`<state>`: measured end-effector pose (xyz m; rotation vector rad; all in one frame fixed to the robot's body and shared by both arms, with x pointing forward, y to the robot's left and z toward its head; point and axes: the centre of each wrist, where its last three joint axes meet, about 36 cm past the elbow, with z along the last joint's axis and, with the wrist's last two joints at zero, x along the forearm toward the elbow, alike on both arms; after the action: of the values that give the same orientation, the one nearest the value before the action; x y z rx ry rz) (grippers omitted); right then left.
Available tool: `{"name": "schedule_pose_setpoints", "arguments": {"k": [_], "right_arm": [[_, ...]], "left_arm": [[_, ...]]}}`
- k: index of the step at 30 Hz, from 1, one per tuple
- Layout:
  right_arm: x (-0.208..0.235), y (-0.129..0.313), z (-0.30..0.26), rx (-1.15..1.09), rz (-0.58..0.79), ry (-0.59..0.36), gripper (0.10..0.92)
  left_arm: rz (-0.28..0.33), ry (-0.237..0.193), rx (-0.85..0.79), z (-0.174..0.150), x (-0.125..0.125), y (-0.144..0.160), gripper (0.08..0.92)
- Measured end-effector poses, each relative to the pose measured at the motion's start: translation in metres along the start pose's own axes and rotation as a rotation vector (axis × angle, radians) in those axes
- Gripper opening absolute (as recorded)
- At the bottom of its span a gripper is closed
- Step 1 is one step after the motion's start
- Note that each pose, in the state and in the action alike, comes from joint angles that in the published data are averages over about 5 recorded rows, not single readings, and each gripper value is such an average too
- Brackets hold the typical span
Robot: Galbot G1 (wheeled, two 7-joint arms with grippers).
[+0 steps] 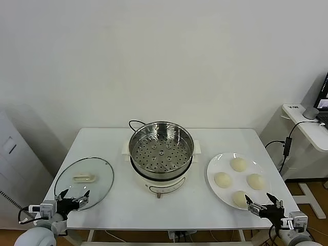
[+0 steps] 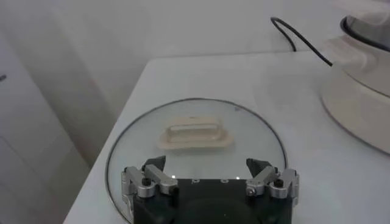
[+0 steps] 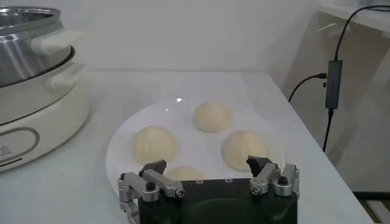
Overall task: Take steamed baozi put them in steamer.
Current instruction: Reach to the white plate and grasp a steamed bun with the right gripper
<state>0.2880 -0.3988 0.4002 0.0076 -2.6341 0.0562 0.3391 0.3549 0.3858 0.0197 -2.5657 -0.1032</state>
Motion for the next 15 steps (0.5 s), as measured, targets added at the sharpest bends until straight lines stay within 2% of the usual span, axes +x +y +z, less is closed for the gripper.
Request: {"name": "schedule_pose_setpoints", "arguments": {"k": [15], "right_arm": [[-0.0001, 0.0000, -0.0029, 0.019, -0.006, 0.001, 0.823]], "left_arm": [[0.014, 0.000, 0.009, -0.0005, 0.0033, -0.0030, 0.823]]}}
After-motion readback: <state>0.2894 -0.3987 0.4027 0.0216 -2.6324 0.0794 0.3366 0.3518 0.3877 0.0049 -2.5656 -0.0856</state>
